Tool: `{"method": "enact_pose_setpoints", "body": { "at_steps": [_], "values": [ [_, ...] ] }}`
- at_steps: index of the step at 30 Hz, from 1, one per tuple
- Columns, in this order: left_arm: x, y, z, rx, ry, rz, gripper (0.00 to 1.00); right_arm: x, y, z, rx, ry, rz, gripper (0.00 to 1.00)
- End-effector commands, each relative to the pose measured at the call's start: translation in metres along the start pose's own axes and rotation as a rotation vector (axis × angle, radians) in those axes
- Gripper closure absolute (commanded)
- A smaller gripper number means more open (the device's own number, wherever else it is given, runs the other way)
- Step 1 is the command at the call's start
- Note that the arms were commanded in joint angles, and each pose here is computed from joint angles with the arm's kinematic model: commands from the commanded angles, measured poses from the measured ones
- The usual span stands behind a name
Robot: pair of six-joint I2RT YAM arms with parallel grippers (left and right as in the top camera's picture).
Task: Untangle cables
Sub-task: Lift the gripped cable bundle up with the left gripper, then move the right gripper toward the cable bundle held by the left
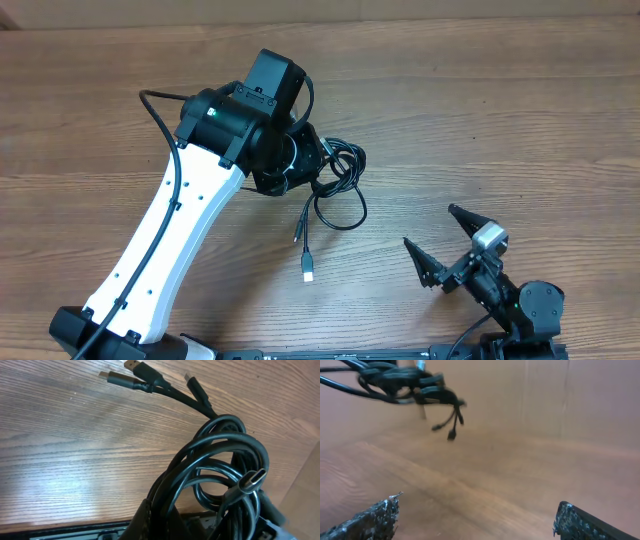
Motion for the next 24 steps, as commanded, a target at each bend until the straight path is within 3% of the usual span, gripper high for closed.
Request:
{"method": "enact_pose_setpoints", "body": {
  "at_steps": [1,11,24],
  "values": [
    [0.000,-0.004,-0.002,0.018,0.001,-0.034,0.96,-0.030,0.014,-0.008,-0.012,-0.044,0.048,0.00],
    [0.004,-0.005,-0.002,0.033,0.024,-0.036,0.96,-0.082,0.028,-0.021,0.097,0.024,0.113,0.00],
    [0.001,-0.008,-0.002,0.044,0.011,-0.031,0.96,-0.117,0.027,0.000,0.190,0.336,0.321,0.00]
  ]
}}
Point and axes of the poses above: each gripper's point midway between its finger pads, its own z axis out along the fingers, its own y axis along the line the jaws close on, x = y × z, the point moved 3 cm from there along -z, back along the fingers, and after that the axes turned 12 degrees about z, right-handed, at the moved point
